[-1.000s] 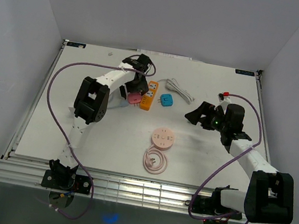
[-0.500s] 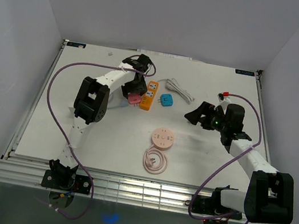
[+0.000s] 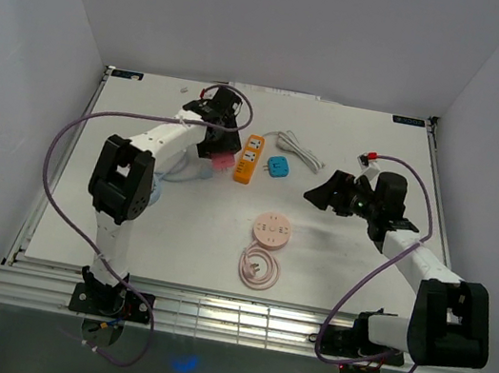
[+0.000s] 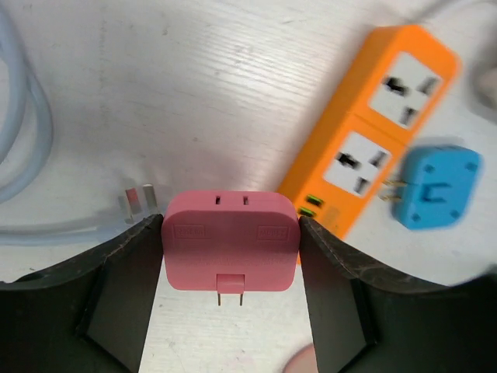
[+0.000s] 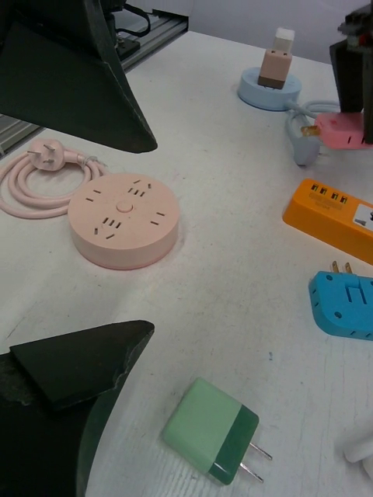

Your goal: Insert the plug

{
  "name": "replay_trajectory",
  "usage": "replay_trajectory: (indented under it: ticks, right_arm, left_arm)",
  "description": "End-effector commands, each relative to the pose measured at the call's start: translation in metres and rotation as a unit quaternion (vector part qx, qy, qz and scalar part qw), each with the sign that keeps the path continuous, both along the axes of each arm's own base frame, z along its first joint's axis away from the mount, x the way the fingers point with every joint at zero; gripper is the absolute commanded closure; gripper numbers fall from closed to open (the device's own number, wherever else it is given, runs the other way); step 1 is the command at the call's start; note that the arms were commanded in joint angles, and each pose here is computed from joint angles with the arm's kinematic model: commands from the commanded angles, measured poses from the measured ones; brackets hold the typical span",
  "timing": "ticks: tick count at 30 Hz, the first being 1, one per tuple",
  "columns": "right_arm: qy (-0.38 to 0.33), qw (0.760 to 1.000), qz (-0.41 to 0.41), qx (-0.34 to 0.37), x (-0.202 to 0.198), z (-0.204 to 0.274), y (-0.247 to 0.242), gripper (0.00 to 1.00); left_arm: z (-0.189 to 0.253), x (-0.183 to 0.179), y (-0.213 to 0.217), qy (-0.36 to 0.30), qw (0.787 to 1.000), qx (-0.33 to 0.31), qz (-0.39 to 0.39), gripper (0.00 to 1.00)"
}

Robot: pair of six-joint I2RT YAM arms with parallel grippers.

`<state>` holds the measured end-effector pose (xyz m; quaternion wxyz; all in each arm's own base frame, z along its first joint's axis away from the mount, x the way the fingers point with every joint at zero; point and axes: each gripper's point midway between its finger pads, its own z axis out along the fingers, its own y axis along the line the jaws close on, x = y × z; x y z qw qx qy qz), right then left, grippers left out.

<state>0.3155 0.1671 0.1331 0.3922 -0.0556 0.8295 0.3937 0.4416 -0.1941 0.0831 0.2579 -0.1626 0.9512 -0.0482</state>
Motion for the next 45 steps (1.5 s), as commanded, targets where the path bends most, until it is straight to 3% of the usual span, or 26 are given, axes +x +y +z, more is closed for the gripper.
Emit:
replay_trajectory:
  ticks: [1,5,10,15,18,19,20,23,28,32,45]
  right_arm:
    - [-0.023,0.999,0.033,0.012,0.009,0.016,0.008,0.07]
    - [0.006,0.997,0.076,0.029,0.012,0.016,0.02,0.08]
    - [0.027,0.993,0.107,0.042,0.018,0.021,0.03,0.11]
    - [0.031,0.99,0.126,0.056,0.027,0.036,0.039,0.11]
    - [0.034,0.989,0.133,0.058,0.034,0.046,0.043,0.11]
    - [0.036,0.988,0.136,0.06,0.036,0.049,0.044,0.11]
    - [0.043,0.987,0.141,0.059,0.039,0.046,0.046,0.11]
    - [0.072,0.983,0.161,0.059,0.04,0.05,0.056,0.11]
    - [0.101,0.973,0.194,0.073,0.037,0.056,0.077,0.14]
    - [0.115,0.967,0.212,0.081,0.032,0.058,0.091,0.16]
    - [0.141,0.952,0.262,0.068,0.007,0.048,0.144,0.2]
  left_arm:
    - [0.069,0.003,-0.021,-0.107,0.991,-0.062,-0.056,0.4]
    - [0.08,-0.019,-0.037,-0.158,0.977,-0.057,-0.132,0.42]
    - [0.089,-0.038,-0.056,-0.192,0.956,-0.048,-0.216,0.57]
    - [0.101,-0.052,-0.056,-0.208,0.943,-0.05,-0.256,0.58]
    - [0.109,-0.066,-0.066,-0.232,0.914,-0.058,-0.326,0.7]
    - [0.115,-0.079,-0.074,-0.243,0.889,-0.067,-0.381,0.74]
    - [0.117,-0.085,-0.078,-0.248,0.878,-0.072,-0.403,0.77]
    - [0.127,-0.099,-0.085,-0.269,0.847,-0.08,-0.452,0.79]
    - [0.127,-0.106,-0.09,-0.284,0.82,-0.057,-0.494,0.8]
    - [0.122,-0.121,-0.096,-0.294,0.778,-0.049,-0.552,0.8]
    - [0.109,-0.126,-0.1,-0.298,0.772,-0.028,-0.561,0.8]
